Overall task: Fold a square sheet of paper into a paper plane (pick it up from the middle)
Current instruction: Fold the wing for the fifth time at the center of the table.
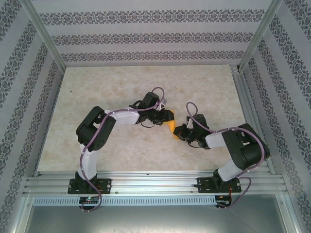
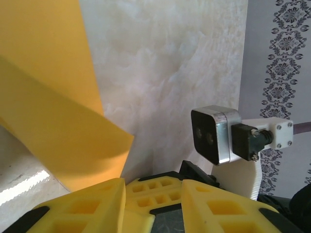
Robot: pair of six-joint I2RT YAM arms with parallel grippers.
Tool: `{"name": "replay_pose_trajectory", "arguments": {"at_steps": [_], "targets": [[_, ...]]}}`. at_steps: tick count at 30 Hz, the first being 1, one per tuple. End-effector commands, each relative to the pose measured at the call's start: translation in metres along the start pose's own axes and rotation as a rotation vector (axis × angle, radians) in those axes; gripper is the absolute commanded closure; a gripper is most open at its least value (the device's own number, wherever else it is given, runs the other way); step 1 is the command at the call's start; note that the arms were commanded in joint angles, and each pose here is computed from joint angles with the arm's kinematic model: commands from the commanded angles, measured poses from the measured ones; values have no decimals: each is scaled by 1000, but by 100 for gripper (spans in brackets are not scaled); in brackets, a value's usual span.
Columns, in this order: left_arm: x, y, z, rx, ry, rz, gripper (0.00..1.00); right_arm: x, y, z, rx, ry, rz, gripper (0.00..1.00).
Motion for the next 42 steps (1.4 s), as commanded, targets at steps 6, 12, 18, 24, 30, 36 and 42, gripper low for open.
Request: {"name": "replay_pose_trajectory", "arguments": {"at_steps": [6, 12, 18, 24, 30, 36, 42], "targets": [[-9, -13, -31, 111, 59, -48, 62, -11, 0, 15, 1, -78, -5, 100], [-22, -11, -39, 122, 49, -65, 61, -16, 6, 28, -1, -94, 5, 100], [-23, -4, -31, 117, 10, -49, 62, -7, 14, 25, -3, -62, 24, 100], [-16, -3, -20, 110, -6, -38, 64, 4, 14, 16, 33, -54, 27, 100], [-7, -3, -16, 113, 14, -21, 64, 10, 11, 7, 60, -49, 19, 100], [-2, -2, -13, 126, 7, -7, 64, 9, 9, 8, 74, -76, 14, 100], [6, -4, 4, 83, -58, -15, 67, 1, 8, 20, 16, -93, -5, 97]]}}
Point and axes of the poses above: each hand's point on the last joint's axis, 136 mm out from that joint toward the fingers, its own x axis out along the fingers, its own z axis along the line the jaws close on, y = z × x, the point moved 4 cm from there along -x, back along the fingers, and after that the axes turned 6 degrees about x, right-handed, at the moved point
